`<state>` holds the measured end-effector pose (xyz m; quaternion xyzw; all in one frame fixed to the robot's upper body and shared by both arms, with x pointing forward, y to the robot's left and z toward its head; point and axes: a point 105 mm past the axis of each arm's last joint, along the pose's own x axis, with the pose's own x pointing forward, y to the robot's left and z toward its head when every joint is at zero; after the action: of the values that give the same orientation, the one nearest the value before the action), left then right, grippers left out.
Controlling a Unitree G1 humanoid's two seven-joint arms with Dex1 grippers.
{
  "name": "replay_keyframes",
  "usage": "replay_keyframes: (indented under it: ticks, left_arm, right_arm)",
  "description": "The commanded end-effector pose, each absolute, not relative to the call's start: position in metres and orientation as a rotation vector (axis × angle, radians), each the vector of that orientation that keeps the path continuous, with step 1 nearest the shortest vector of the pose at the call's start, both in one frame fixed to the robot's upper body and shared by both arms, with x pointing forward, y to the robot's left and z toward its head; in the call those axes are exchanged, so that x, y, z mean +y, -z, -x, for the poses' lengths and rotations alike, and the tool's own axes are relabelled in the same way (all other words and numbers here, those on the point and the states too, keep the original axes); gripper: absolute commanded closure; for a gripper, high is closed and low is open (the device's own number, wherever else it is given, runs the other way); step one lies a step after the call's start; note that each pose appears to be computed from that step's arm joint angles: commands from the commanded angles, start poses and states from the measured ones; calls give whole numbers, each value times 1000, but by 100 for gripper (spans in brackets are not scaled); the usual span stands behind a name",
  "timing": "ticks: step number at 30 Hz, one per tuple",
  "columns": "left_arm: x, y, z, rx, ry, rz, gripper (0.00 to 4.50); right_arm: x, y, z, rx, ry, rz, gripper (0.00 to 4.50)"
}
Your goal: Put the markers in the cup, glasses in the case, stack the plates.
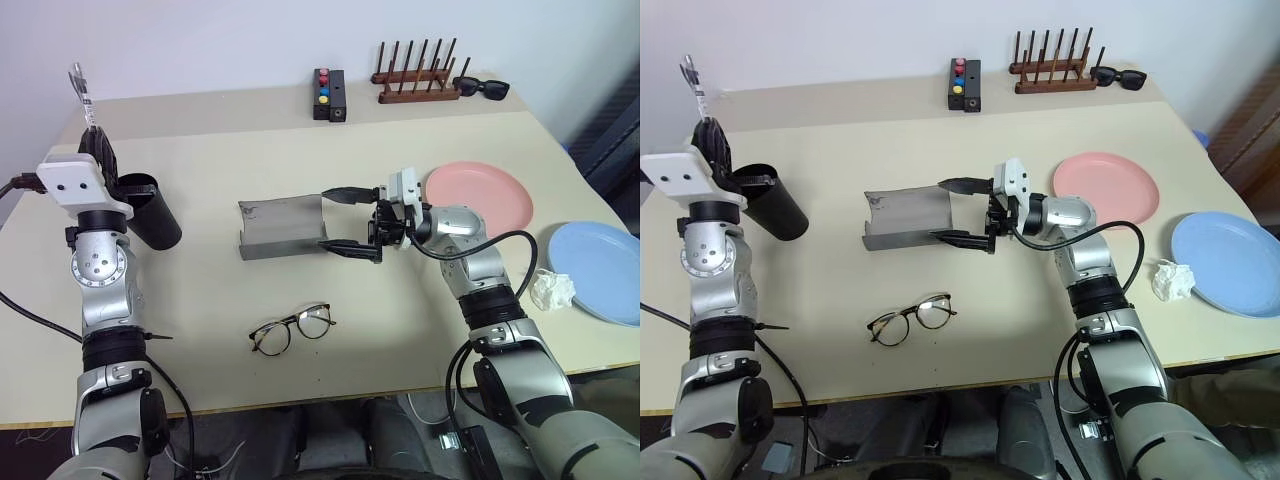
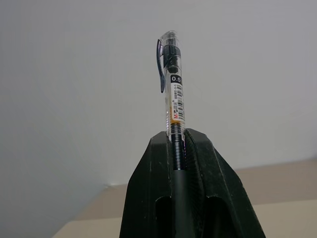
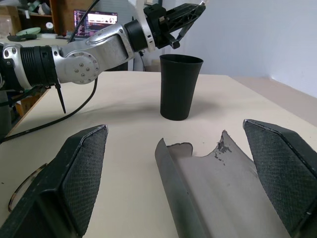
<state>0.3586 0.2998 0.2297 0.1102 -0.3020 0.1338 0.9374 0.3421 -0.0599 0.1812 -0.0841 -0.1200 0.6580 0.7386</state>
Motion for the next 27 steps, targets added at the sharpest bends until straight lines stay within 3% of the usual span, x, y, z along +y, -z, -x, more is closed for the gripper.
replay_keyframes:
  ticks: [1, 7, 21, 27]
  left_arm:
    - [302, -245, -354, -673, -283, -253, 365]
    - [301, -246, -352, -682, -262, -232, 96]
    - [301, -252, -349, -702, -250, -201, 96]
    - [271, -274, -352, -697, 7, -38, 96]
  right_arm:
    - [-59, -198, -340, -338, -1442, 196, 0]
    - [-59, -198, -341, -340, -1438, 195, 0]
    - [-58, -200, -342, -345, -1435, 194, 0]
    - [-67, -195, -340, -303, -1426, 236, 0]
